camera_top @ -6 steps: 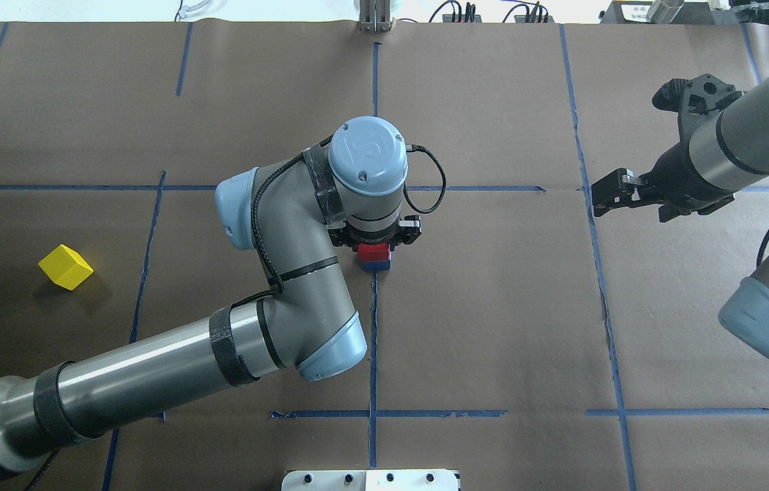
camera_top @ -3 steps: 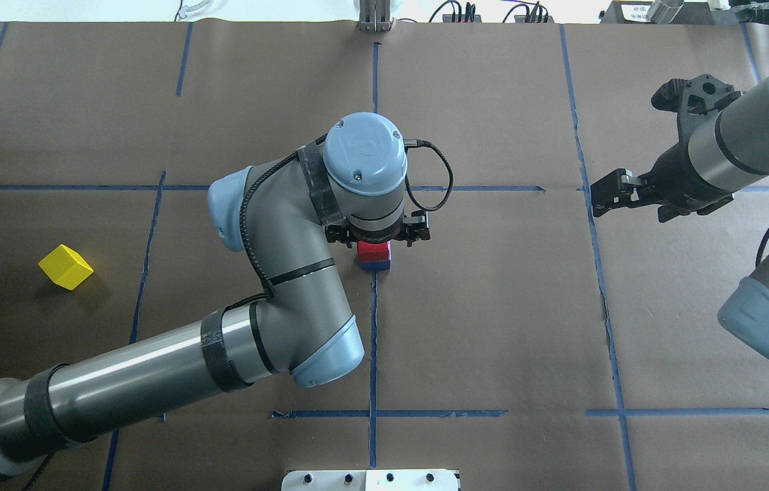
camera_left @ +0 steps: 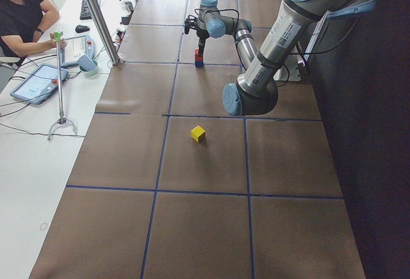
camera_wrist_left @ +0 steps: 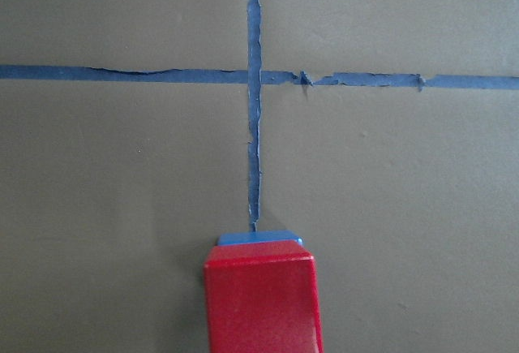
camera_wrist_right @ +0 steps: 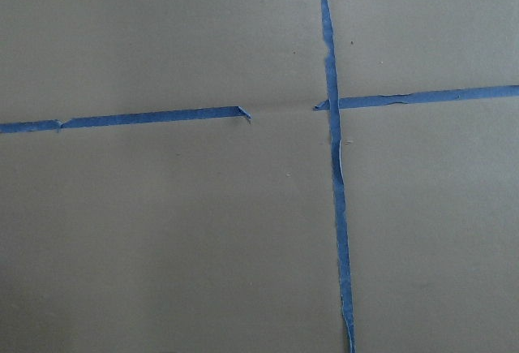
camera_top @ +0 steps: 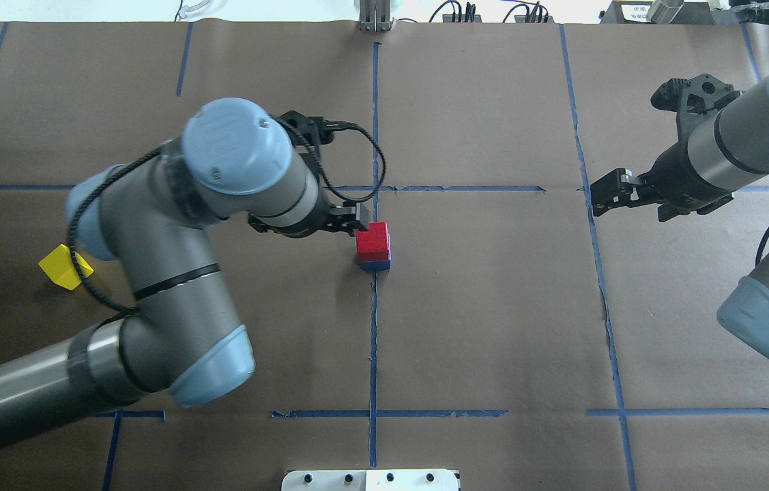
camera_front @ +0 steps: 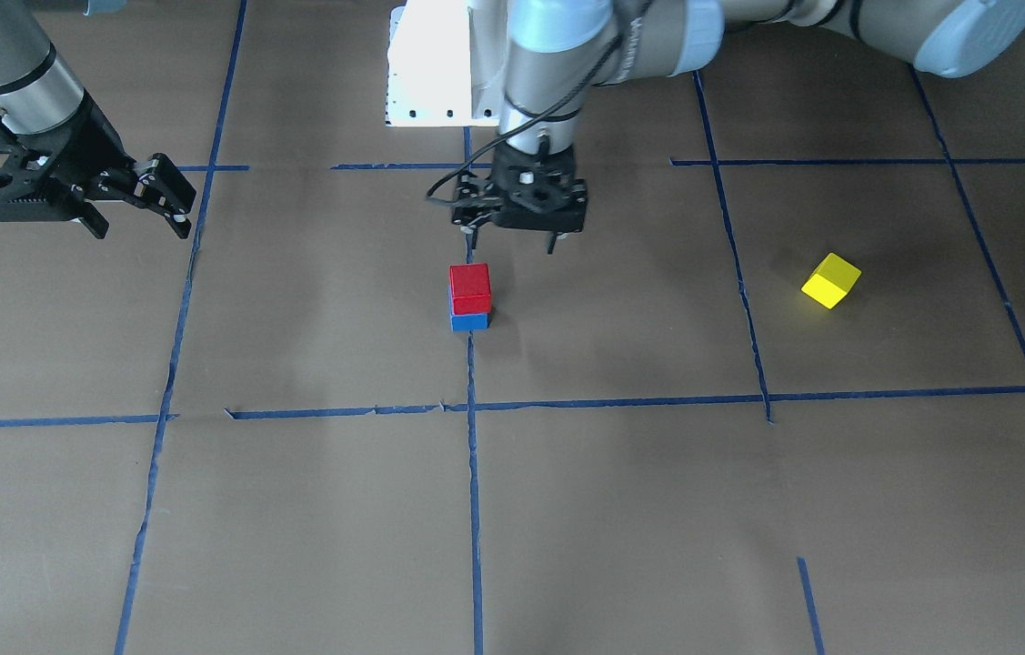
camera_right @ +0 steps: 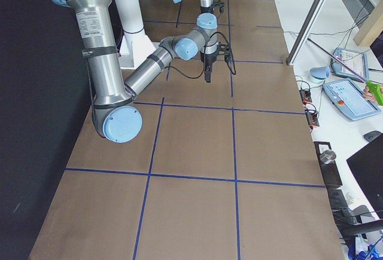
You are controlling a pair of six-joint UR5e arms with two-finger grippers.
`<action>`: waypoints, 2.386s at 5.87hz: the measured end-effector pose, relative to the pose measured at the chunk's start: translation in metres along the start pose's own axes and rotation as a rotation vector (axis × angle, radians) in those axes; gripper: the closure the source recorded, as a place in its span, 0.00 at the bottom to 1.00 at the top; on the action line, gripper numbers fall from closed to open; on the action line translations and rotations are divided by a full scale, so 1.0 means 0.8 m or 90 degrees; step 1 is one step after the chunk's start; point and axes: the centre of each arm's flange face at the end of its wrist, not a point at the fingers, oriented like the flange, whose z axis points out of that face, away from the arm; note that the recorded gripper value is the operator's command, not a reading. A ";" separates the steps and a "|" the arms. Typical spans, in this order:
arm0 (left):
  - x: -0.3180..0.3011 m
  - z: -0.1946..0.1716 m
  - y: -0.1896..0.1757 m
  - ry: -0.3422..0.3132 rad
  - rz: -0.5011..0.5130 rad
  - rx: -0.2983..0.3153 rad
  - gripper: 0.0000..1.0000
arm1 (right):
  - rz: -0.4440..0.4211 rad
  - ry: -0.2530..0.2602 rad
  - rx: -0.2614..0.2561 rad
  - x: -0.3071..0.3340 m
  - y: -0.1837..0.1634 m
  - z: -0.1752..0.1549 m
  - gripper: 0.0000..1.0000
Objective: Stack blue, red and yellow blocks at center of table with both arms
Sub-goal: 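Set the red cube on the blue cube and withdraw the left gripper, then lower the left gripper onto the yellow cube and close it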
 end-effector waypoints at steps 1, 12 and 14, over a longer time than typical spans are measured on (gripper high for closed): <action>-0.072 -0.018 0.011 -0.014 0.064 0.009 0.00 | 0.000 0.000 0.000 0.000 0.000 0.000 0.00; -0.521 0.071 0.012 -0.070 0.313 -0.127 0.00 | 0.002 -0.007 0.004 -0.005 0.002 -0.006 0.00; -0.511 0.071 0.016 -0.029 0.282 -0.123 0.00 | 0.003 -0.007 0.004 -0.005 0.001 -0.006 0.00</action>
